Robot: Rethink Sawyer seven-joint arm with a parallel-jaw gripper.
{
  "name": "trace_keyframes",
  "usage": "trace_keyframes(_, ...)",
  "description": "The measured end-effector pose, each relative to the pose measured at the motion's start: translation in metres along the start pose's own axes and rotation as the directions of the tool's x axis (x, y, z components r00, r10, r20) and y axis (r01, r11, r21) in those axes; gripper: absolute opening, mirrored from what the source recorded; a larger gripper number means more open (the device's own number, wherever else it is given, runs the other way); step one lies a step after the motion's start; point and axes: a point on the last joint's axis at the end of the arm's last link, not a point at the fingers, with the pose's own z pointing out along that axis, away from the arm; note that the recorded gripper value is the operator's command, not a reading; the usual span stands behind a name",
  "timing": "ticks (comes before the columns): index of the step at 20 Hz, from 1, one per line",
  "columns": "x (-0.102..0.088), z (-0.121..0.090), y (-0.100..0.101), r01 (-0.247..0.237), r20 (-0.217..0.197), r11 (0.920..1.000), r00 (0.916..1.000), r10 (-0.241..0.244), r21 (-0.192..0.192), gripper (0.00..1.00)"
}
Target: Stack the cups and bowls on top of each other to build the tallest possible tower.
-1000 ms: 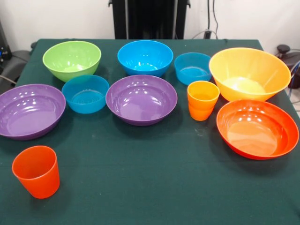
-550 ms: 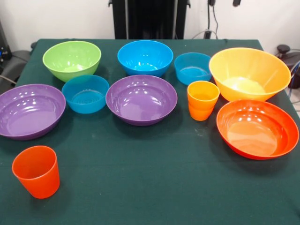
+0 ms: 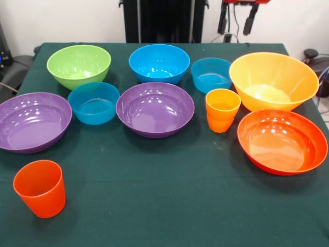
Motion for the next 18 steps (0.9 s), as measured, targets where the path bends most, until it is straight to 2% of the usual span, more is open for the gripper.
trace_keyframes(2, 0.004, 0.016, -0.004, -0.004, 0.002, 0.9999, 1.0000, 0.004, 0.011, 1.00)
trace_keyframes(9, 0.017, 0.041, -0.006, 0.001, -0.017, 0.9995, 0.9999, -0.001, 0.033, 1.00)
trace_keyframes(18, 0.031, 0.056, 0.006, 0.032, -0.043, 0.9984, 0.9986, -0.030, 0.048, 1.00)
